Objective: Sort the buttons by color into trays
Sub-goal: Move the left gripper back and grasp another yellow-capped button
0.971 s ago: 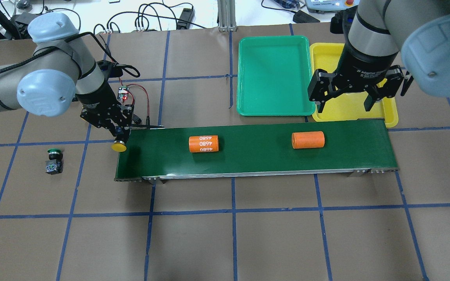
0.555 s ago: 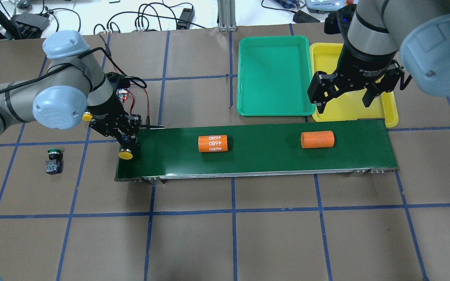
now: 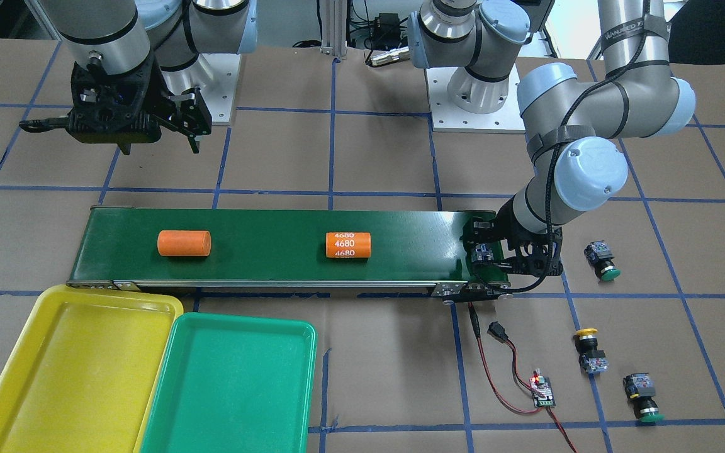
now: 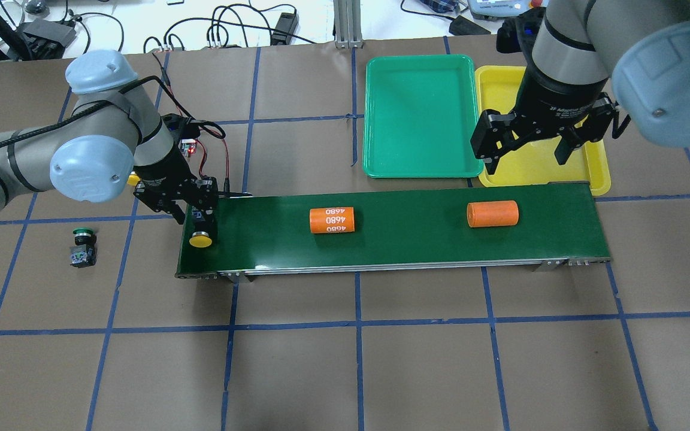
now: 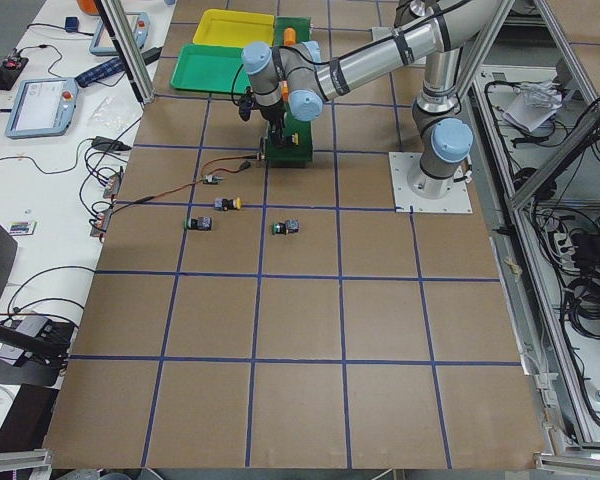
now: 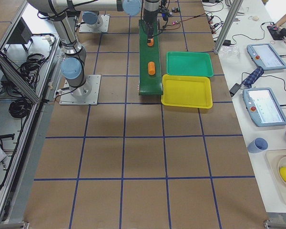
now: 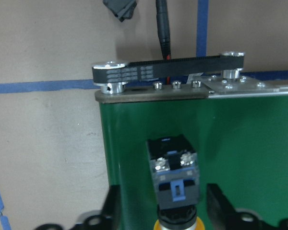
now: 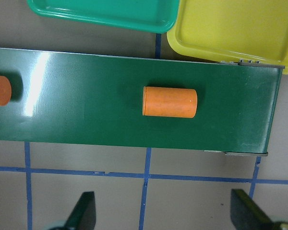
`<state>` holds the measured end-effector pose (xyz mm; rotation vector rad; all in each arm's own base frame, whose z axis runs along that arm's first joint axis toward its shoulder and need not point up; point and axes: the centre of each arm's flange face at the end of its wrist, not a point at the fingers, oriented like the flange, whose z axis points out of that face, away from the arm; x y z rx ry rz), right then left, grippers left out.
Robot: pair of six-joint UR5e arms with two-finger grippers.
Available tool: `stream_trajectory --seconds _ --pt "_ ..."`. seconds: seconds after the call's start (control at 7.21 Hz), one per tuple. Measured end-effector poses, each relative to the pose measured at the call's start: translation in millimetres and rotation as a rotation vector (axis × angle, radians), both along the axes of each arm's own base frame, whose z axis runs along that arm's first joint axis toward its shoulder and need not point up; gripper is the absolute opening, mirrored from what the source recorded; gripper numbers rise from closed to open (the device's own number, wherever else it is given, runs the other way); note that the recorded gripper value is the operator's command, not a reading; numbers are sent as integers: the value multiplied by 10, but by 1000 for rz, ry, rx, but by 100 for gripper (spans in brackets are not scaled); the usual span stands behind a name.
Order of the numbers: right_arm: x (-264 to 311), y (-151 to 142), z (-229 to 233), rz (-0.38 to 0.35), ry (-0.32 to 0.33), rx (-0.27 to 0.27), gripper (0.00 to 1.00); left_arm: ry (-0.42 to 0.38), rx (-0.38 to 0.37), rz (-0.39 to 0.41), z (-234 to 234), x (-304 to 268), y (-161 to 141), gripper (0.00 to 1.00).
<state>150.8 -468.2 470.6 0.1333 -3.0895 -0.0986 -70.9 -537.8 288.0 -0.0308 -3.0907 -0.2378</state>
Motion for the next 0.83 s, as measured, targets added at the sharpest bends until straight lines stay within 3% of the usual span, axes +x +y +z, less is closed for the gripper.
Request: stream_trajectory --seconds 0.42,0.83 --pt "2 7 1 0 -1 1 100 -32 -145 14 674 244 -472 100" --pt "4 12 -2 0 -1 2 100 -49 -201 44 216 979 -980 100"
